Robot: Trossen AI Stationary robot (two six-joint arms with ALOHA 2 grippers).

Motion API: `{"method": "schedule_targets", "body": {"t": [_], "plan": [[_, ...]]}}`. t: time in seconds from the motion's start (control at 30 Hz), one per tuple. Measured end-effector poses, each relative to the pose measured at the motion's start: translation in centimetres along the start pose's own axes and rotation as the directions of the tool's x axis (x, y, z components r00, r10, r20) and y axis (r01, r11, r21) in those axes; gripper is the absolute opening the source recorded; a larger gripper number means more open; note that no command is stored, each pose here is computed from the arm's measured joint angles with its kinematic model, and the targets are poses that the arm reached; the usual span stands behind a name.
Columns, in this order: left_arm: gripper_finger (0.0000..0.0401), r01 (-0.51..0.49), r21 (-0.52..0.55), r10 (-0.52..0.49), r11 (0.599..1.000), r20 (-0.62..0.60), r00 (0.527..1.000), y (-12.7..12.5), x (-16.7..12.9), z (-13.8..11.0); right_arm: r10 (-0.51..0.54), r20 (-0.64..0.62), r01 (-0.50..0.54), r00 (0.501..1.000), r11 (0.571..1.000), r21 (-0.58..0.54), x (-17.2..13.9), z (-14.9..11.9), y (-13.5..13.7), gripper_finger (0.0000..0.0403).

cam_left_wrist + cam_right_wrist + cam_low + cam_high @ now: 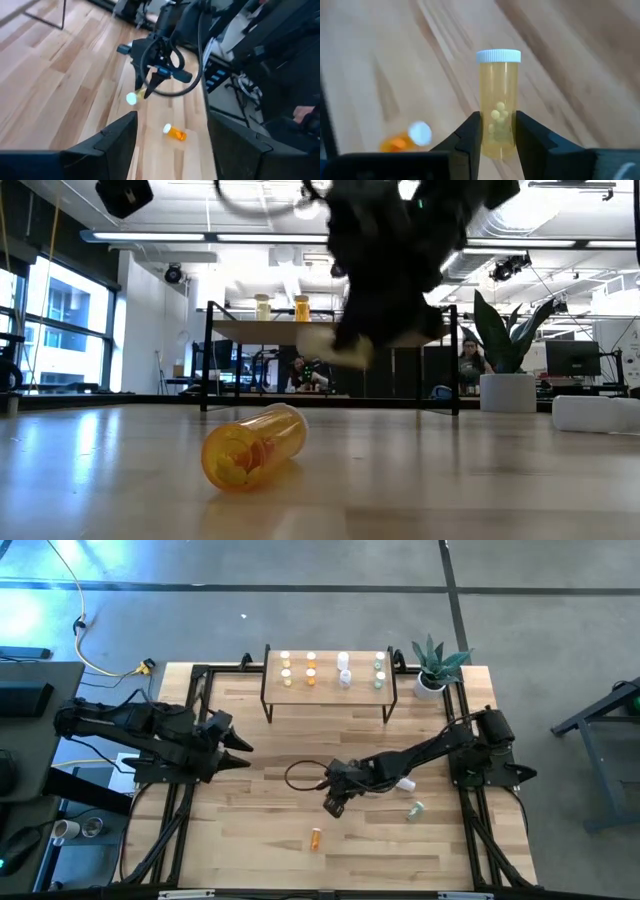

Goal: Pick and place medicine bottles onto shelf by color
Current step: Put the yellow pill bottle on the shelf and align it to the other yellow pill bottle

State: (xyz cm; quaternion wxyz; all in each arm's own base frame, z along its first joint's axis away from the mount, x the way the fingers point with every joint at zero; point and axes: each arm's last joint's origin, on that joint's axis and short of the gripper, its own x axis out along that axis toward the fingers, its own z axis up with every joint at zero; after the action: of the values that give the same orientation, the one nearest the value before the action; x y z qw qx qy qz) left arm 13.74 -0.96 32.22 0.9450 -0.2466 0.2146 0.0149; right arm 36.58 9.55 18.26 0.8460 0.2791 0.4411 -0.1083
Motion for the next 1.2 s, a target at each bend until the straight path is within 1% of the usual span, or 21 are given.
{"method": "schedule_targets", "body": {"t": [0.13,0.2,0.3,0.43,0.57,0.7,0.8,0.87,0.93,1.07,1.13,1.2], "plan": [[0.0229,0.019,-0.004,-0.019,1.000,0.038,0.999,-0.2,-0.9,0.4,0.077,0.138,-0.071,0.987,0.996,-0.049,-1.6,1.3,1.0,0.0087],[0.0229,0.032,0.010,-0.033,0.999,0.065,0.997,-0.6,-1.4,1.0,0.132,0.222,-0.118,0.966,0.990,-0.073,-2.4,2.2,1.6,0.0087],[0.0229,0.045,0.059,-0.051,0.997,0.107,0.993,-1.3,-2.4,2.2,0.193,0.318,-0.164,0.928,0.980,-0.115,-3.1,3.2,2.2,0.0087],[0.0229,0.001,0.128,-0.023,0.992,0.166,0.986,-1.9,-3.3,3.6,0.249,0.446,-0.185,0.860,0.966,-0.182,-3.8,4.3,3.0,0.0087],[0.0229,-0.081,0.164,0.053,0.983,0.166,0.985,-2.3,-4.0,4.8,0.283,0.525,-0.192,0.802,0.956,-0.223,-4.3,5.3,3.1,0.0087],[0.0229,-0.166,0.159,0.153,0.973,0.089,0.984,-2.4,-4.4,5.7,0.324,0.602,-0.208,0.730,0.944,-0.255,-4.9,6.5,3.1,0.0087],[0.0229,-0.220,0.154,0.219,0.963,0.020,0.975,-2.3,-4.3,6.5,0.338,0.645,-0.207,0.685,0.940,-0.272,-5.3,7.3,2.9,0.0087],[0.0229,-0.241,0.159,0.248,0.957,-0.028,0.968,-2.2,-4.1,6.8,0.353,0.675,-0.214,0.648,0.935,-0.283,-5.7,7.8,2.8,0.0087],[0.0229,-0.239,0.176,0.255,0.955,-0.074,0.964,-2.2,-3.9,7.1,0.360,0.696,-0.222,0.621,0.932,-0.285,-5.9,8.2,2.8,0.0087],[0.0229,-0.205,0.175,0.233,0.963,-0.161,0.959,-2.2,-2.9,7.5,0.373,0.709,-0.235,0.599,0.928,-0.289,-6.1,8.6,2.6,0.0087],[0.0229,-0.174,0.165,0.206,0.971,-0.201,0.958,-2.2,-2.2,7.6,0.370,0.704,-0.231,0.606,0.929,-0.288,-6.1,8.5,2.6,0.0087],[0.0229,-0.144,0.153,0.178,0.978,-0.240,0.954,-2.1,-1.5,7.6,0.361,0.690,-0.223,0.628,0.932,-0.284,-5.9,8.4,2.5,0.0087]]}}
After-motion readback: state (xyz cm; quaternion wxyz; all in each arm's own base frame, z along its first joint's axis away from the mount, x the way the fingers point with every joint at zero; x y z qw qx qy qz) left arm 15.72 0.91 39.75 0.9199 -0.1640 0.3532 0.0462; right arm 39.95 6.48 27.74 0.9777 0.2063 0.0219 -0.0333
